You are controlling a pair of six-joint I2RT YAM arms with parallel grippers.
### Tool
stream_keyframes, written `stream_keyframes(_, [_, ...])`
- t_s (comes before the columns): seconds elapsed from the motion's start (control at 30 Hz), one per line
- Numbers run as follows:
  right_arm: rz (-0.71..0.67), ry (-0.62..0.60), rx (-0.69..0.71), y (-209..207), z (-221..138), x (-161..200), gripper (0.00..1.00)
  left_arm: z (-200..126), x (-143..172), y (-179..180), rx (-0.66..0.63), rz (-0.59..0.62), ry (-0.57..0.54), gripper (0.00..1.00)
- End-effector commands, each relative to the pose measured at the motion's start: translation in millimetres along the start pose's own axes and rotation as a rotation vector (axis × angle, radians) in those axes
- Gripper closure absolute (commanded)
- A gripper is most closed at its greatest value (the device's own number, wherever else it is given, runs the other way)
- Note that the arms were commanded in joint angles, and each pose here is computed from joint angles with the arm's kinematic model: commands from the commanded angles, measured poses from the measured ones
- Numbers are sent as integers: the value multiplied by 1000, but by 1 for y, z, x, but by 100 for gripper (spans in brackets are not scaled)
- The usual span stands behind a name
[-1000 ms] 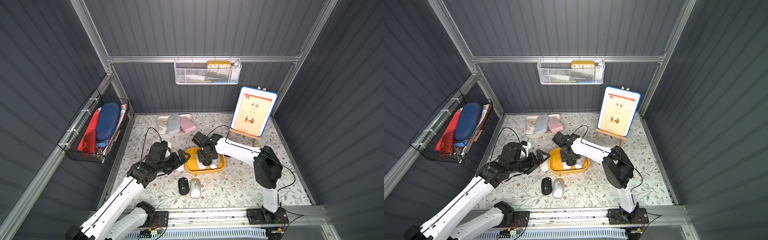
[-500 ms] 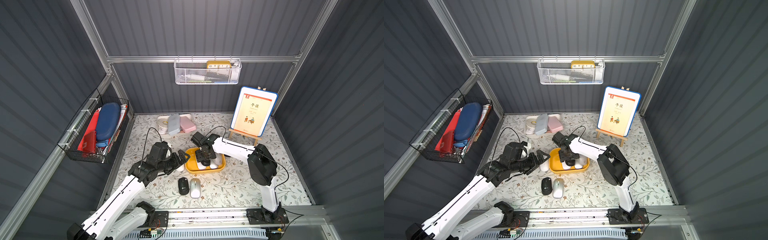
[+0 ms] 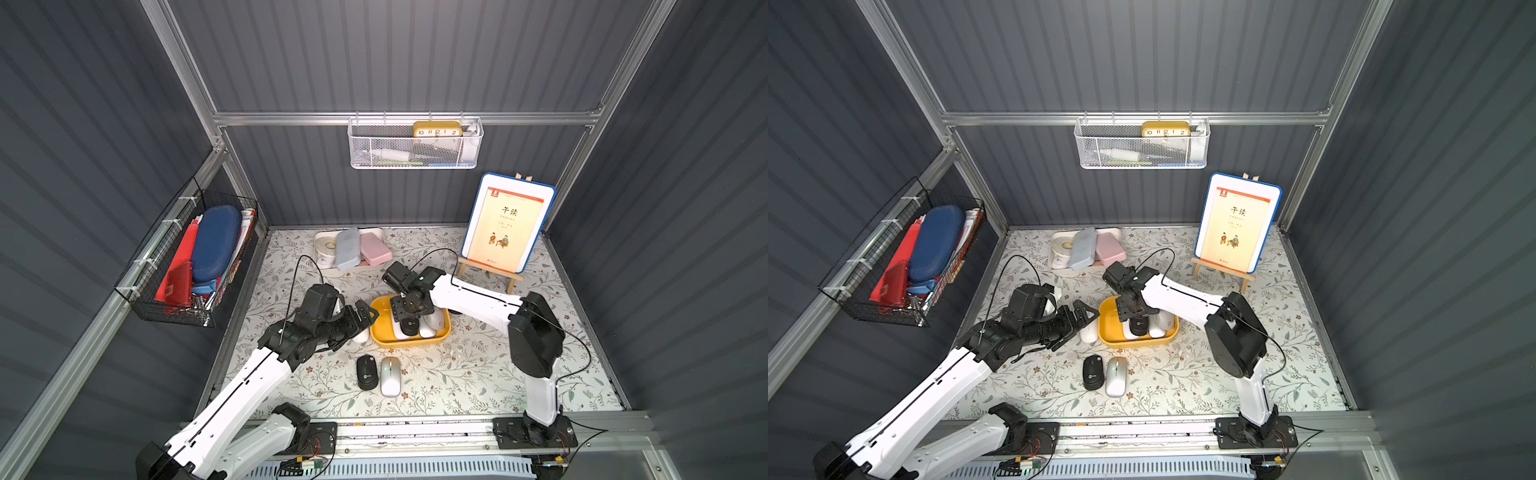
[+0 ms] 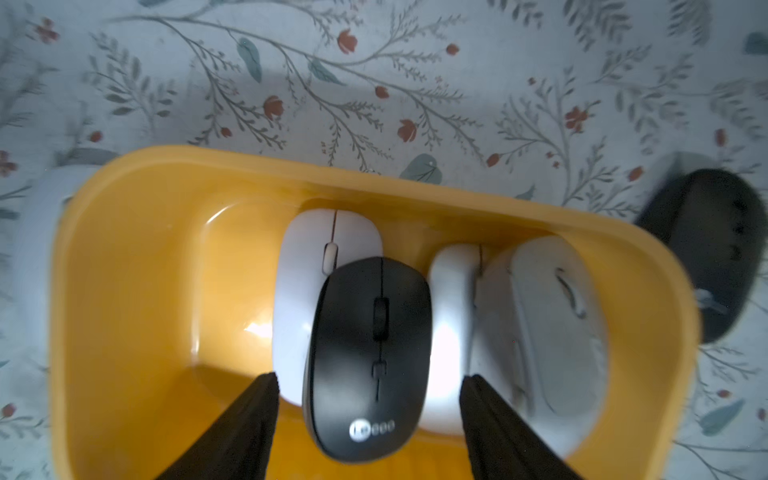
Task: Put the mouse in the storage box
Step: Place the mouse in the storage box.
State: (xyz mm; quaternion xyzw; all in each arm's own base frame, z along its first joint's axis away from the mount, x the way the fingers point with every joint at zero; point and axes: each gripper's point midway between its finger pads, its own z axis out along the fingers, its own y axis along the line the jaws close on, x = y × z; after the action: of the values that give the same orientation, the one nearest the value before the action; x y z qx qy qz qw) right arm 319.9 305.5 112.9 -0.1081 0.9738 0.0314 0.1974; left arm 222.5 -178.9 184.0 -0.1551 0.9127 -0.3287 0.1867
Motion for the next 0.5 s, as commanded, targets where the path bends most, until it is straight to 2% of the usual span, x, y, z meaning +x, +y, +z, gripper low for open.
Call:
stream_keyframes(0.0, [51,-141,31,-21,-44,-16,26,2,10,39,-173,-119,22,1])
stream_keyframes(0.13, [86,-201,20,-39,-73,-11,25,5,29,70,-310,-215,82,6])
stream_keyframes(0.27, [98,-216,2,-52,-83,7,25,3,51,95,-464,-230,140,15])
stream_keyframes(0.33, [78,-188,-67,-47,-85,21,25,6,65,100,-509,-222,182,20])
stream_keyframes(0.4, [43,-108,-187,-30,-86,44,25,12,78,96,-535,-181,220,23])
stream_keyframes(0.47, [11,-96,-307,-11,-91,63,26,16,90,94,-586,-140,260,22])
